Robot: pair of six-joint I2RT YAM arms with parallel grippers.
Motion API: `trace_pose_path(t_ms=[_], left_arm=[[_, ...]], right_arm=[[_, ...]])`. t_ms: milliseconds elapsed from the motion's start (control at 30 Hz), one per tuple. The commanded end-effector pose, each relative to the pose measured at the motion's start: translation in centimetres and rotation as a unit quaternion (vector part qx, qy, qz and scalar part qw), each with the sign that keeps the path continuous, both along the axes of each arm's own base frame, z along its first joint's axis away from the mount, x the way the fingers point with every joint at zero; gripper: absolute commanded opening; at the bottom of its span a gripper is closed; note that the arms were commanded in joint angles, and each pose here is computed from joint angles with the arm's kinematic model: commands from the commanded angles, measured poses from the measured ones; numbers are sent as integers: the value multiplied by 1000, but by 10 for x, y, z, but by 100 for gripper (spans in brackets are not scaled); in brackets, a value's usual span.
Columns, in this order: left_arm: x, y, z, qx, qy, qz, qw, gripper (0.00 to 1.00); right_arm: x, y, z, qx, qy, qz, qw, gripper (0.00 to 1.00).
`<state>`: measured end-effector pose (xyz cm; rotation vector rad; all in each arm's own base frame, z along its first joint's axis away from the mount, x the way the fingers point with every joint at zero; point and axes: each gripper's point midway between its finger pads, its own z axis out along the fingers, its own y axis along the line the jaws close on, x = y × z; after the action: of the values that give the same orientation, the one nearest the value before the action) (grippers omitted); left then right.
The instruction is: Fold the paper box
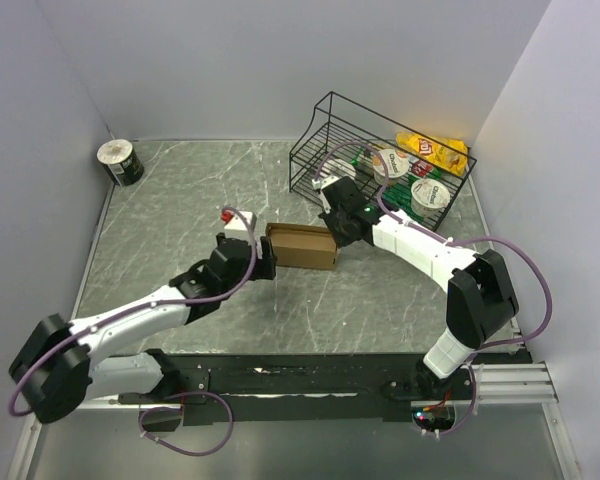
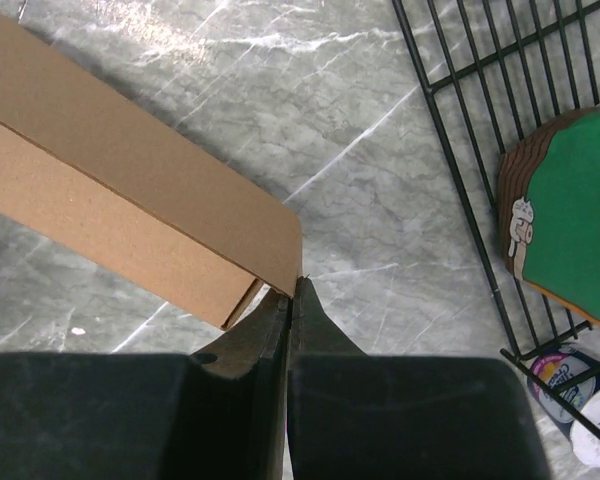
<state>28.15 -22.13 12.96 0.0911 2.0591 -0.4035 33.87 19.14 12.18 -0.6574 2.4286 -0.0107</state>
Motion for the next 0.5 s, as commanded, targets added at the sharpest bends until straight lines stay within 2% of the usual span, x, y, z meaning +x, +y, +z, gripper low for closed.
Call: trace_pose_path(t_ms=[0,100,167,267,367,467], left_arm=[[-4,1,31,-53,-23,-30,998,88],[-3,6,47,-100,-40,-44,993,94],[8,17,55,-121,-58,-34,990,93],[17,20,52,-121,-58,-50,990,87],[20,10,57,-126,-75,-82,986,77],[23,0,53,-122,-74,-106,984,73]], right_arm=[[5,0,20,8,-41,4,999,0],[5,-1,23,7,-47,5,999,0],[5,-1,23,6,-49,6,999,0],[4,0,25,8,-53,9,999,0],[3,0,24,8,-52,10,999,0],[3,1,23,8,-51,11,999,0]])
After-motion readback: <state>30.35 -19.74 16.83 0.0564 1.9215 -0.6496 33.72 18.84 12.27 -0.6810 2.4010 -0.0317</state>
